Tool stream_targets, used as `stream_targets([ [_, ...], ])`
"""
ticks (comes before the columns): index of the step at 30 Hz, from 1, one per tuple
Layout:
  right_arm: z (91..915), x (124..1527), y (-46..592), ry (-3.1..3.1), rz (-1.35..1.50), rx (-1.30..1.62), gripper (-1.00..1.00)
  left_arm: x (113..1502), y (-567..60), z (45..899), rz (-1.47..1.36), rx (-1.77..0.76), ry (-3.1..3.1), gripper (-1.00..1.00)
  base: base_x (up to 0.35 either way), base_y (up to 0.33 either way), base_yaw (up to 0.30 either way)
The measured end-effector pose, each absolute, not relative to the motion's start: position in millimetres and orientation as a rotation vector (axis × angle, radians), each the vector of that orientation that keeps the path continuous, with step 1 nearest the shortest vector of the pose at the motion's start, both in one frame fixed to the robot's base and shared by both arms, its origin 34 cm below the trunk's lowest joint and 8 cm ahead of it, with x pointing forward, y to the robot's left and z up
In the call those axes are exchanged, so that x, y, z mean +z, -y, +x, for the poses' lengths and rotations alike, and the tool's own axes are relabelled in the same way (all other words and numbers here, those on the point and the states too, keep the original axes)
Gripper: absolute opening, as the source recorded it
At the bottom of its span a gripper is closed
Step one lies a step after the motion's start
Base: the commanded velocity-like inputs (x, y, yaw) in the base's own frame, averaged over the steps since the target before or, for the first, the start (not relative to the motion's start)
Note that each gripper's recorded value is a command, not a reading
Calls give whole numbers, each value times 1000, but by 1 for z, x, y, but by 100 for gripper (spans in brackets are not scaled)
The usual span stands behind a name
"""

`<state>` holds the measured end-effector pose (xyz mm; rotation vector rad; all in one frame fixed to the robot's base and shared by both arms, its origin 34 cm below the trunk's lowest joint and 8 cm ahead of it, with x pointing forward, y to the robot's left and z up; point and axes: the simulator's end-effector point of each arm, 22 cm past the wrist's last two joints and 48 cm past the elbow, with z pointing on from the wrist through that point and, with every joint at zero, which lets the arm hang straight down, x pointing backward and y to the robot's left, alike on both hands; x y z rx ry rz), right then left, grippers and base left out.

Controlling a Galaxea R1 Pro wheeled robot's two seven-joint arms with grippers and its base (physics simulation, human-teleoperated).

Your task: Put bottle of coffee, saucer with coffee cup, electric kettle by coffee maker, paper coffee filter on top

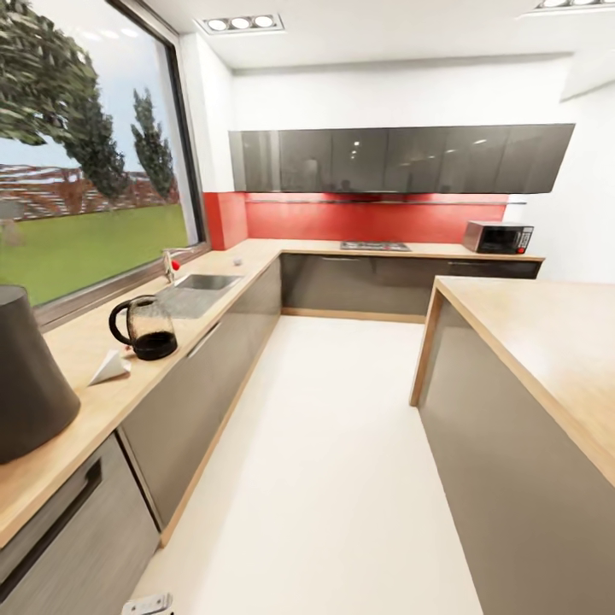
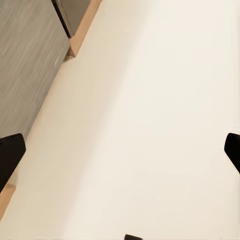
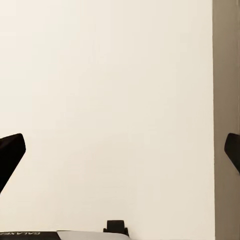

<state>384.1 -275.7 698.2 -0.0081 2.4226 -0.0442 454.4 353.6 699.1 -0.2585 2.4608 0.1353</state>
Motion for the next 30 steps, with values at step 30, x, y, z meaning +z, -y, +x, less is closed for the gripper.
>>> stream_targets([
  [30,385,699,275,-2420,-8,-43,100,699,-354,454,-260,136,-2460,100,338,-34,0],
])
